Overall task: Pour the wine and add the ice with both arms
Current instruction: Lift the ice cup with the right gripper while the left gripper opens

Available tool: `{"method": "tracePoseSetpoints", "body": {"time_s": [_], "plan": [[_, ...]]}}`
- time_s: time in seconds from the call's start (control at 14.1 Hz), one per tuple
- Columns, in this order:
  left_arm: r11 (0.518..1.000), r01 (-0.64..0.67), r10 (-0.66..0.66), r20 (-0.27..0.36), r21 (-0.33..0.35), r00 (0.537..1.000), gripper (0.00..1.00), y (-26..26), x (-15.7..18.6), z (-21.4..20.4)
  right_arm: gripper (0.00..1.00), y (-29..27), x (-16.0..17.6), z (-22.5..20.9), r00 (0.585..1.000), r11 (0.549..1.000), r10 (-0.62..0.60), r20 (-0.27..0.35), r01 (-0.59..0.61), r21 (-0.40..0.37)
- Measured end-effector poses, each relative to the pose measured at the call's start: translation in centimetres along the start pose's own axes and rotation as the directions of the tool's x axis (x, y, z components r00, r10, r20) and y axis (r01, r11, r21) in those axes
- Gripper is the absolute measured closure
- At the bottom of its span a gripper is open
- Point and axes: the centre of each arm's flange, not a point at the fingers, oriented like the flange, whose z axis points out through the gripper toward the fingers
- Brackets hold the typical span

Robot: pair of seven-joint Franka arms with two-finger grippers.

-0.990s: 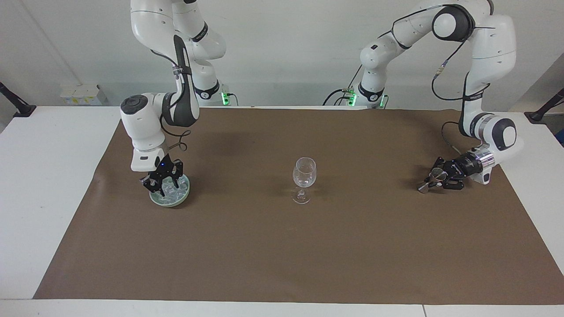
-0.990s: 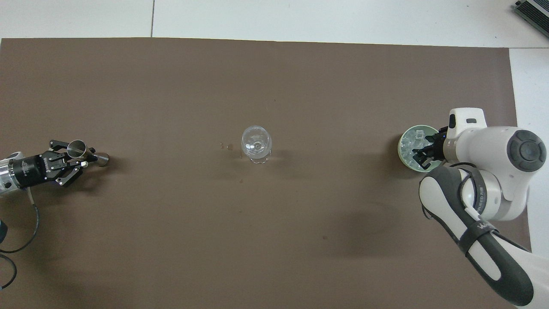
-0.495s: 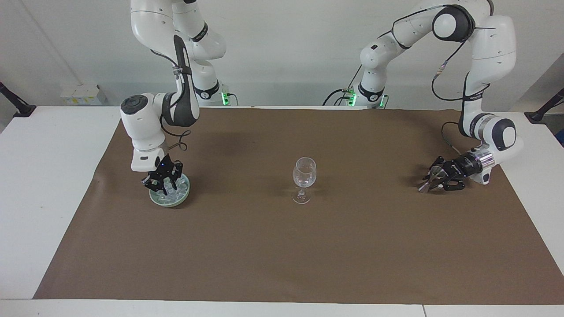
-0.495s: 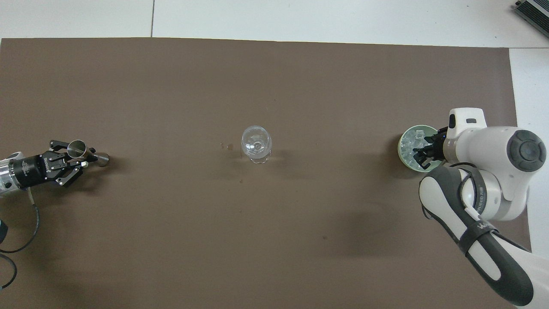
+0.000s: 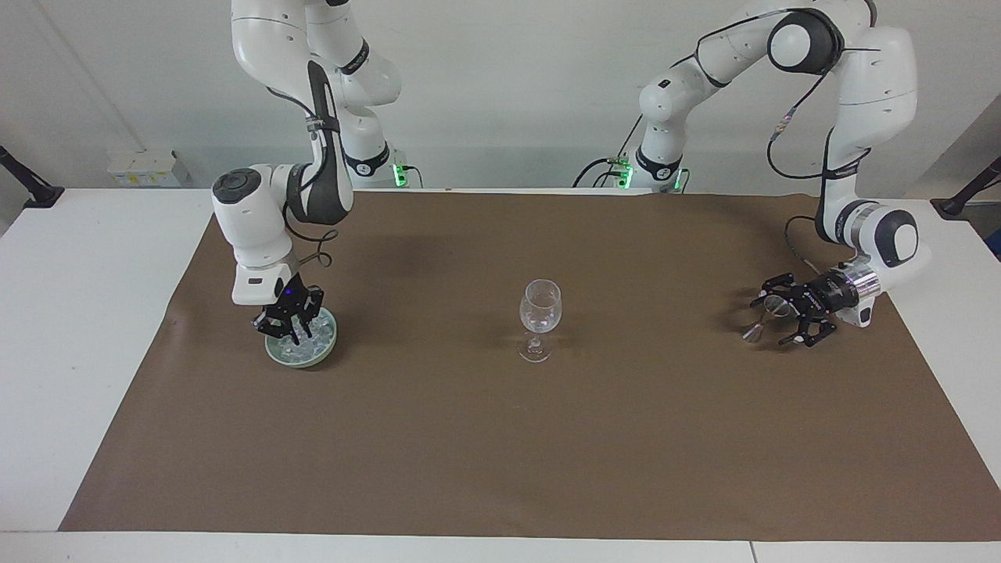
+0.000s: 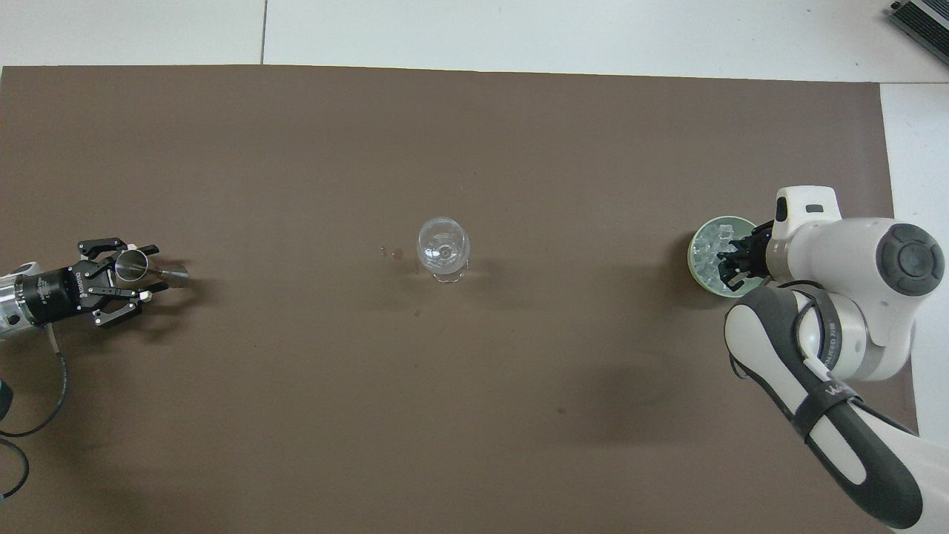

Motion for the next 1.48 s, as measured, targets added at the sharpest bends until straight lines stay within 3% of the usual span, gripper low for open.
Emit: {"method": "tracePoseSetpoints", "body": {"time_s": [0.35, 0.64, 1.13, 1.48], "plan": [[1.0, -0.007, 0.007, 0.011, 0.015, 1.0, 0.0, 0.0, -0.4, -0.3, 0.78, 1.1, 1.2, -4.3, 0.993, 0.992, 0.12, 0.021, -0.12, 0.025], [0.999, -0.006, 0.005, 0.008, 0.036, 1.0, 0.0, 0.3, -0.9, -0.7, 0.78, 1.2, 2.4, -8.8, 0.947, 0.947, 0.322, -0.006, -0.321, 0.01], [0.997, -0.052, 0.054, -0.048, 0.052, 0.997, 0.0, 1.4, -2.7, -4.0, 0.78, -1.3, 8.0, -18.1, 0.803, 0.803, 0.596, -0.012, -0.595, 0.034], [0.977, -0.187, 0.202, -0.163, 0.103, 0.966, 0.0, 2.8, -9.6, -6.0, 0.78, -8.4, 14.6, -21.0, 0.664, 0.665, 0.747, -0.036, -0.743, 0.08]]}}
